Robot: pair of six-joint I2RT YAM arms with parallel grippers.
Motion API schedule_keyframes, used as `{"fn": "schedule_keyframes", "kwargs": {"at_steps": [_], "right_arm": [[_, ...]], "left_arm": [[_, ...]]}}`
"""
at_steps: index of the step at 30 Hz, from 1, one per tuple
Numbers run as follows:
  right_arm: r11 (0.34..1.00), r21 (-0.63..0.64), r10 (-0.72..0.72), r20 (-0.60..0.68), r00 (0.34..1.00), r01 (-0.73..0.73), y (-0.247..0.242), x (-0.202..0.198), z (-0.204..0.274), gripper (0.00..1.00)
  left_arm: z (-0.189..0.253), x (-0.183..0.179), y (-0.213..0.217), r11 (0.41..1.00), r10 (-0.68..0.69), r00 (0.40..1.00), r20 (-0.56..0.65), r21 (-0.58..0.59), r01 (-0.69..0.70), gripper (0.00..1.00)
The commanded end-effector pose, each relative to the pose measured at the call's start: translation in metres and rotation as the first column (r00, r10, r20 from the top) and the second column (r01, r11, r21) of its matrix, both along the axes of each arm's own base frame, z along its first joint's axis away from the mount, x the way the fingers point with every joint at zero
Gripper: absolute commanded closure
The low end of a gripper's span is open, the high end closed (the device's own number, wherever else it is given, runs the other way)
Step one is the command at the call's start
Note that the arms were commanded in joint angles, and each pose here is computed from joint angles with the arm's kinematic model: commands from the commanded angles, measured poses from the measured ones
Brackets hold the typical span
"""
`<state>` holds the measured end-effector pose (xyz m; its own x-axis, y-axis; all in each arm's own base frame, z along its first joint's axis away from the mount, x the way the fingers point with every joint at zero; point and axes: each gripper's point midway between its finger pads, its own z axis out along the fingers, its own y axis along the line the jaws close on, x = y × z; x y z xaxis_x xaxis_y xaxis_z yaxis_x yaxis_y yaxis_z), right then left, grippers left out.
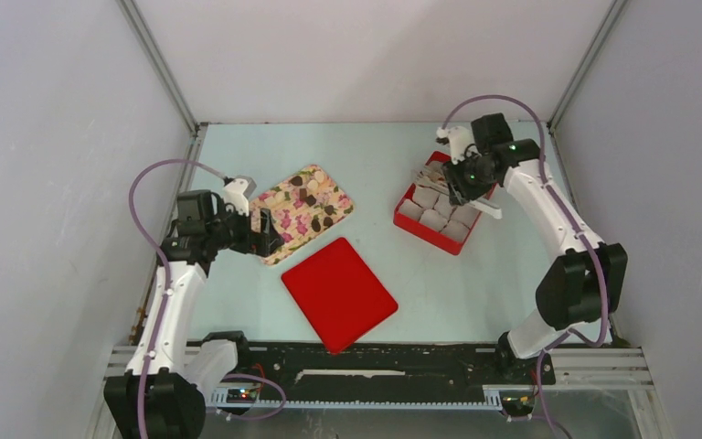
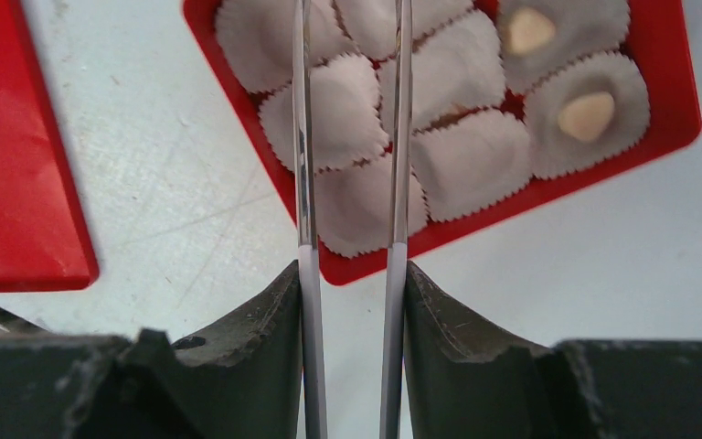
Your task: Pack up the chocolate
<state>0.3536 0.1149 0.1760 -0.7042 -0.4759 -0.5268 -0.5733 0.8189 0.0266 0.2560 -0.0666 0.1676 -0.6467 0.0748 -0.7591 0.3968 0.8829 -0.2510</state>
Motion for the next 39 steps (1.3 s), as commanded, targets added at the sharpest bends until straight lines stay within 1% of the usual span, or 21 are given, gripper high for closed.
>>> {"fn": "schedule_keyframes", "kwargs": {"at_steps": [1, 5, 20, 27, 34, 39], "right_arm": [[0.998, 0.047, -0.040, 0.069, 0.997, 0.037, -0.015, 0.007, 0.010, 0.73], [0.997, 0.049, -0.064, 0.044, 0.997, 0.062, -0.026, 0.009, -0.001, 0.73], [0.996, 0.030, -0.081, -0.019, 0.997, 0.081, -0.030, 0.026, -0.041, 0.69], [0.996, 0.021, -0.088, -0.042, 0.995, 0.089, -0.031, 0.032, -0.055, 0.61], [0.996, 0.021, -0.083, -0.045, 0.996, 0.084, -0.030, 0.032, -0.058, 0.55], [0.996, 0.022, -0.083, -0.043, 0.996, 0.084, -0.030, 0.032, -0.057, 0.54]], "left_arm": [[0.026, 0.013, -0.003, 1.000, -0.008, 0.998, 0.064, -0.027, 0.010, 0.00], [0.027, 0.013, -0.003, 1.000, -0.009, 0.998, 0.062, -0.028, 0.011, 0.00], [0.027, 0.006, 0.000, 1.000, 0.004, 0.997, 0.082, -0.002, -0.004, 0.00], [0.025, 0.005, 0.002, 1.000, 0.006, 0.997, 0.080, 0.006, -0.006, 0.00], [0.024, 0.005, 0.002, 1.000, 0.006, 0.997, 0.074, 0.006, -0.007, 0.00], [0.027, 0.005, 0.000, 1.000, 0.002, 0.997, 0.077, -0.005, -0.002, 0.00]]}}
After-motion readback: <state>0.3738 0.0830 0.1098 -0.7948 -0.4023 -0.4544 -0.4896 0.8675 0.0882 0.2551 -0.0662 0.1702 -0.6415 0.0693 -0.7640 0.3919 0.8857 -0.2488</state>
